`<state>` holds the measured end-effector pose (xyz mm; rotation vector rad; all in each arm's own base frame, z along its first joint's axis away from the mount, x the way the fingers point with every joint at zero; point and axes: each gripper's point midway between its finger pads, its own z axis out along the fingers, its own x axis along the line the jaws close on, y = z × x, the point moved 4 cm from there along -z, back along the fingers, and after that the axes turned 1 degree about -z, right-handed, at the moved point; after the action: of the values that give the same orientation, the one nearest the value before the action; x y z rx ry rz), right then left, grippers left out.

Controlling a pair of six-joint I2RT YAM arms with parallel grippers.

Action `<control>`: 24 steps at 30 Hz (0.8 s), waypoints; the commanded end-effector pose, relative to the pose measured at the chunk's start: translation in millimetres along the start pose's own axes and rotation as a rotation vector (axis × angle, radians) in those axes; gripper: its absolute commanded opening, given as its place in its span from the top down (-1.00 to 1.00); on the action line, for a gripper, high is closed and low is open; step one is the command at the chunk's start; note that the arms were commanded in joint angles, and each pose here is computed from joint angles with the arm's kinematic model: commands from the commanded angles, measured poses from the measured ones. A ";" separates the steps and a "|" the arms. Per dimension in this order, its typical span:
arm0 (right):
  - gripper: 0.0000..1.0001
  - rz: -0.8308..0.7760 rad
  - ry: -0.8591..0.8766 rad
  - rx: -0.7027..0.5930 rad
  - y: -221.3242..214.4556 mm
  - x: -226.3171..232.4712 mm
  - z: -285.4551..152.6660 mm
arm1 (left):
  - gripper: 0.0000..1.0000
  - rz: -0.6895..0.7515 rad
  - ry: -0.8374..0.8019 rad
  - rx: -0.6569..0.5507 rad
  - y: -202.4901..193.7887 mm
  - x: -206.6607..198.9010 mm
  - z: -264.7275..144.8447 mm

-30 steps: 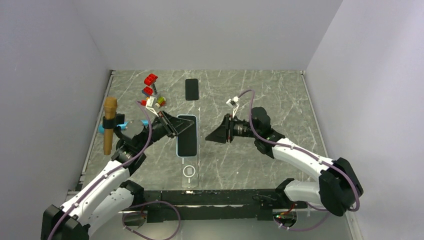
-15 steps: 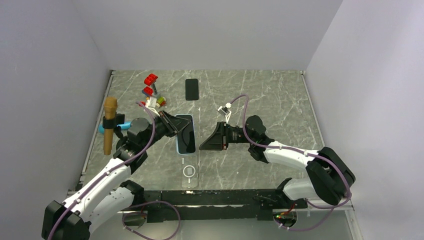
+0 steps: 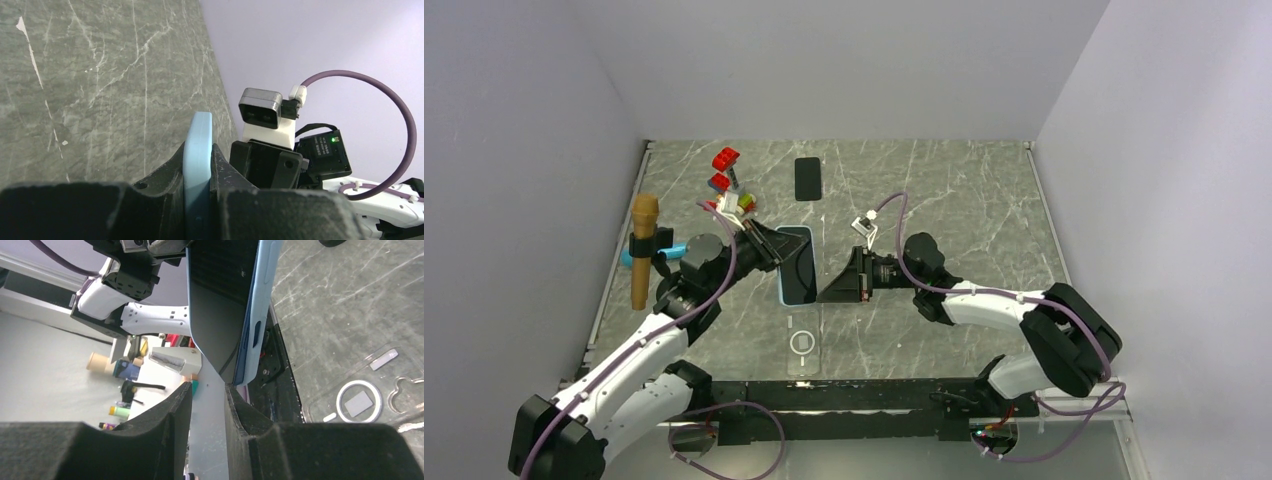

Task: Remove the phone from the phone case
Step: Remove the phone case from the phone.

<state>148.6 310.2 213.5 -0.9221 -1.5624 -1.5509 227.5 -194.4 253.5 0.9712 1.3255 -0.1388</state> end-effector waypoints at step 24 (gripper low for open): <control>0.42 -0.117 -0.108 -0.076 17.3 11.8 5.7 | 1.00 0.009 -0.203 -0.068 20.6 -48.1 -7.5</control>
<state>148.8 311.9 223.3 -0.9818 -1.6399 -1.6148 226.2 -195.5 267.7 0.9436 1.2660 -0.1536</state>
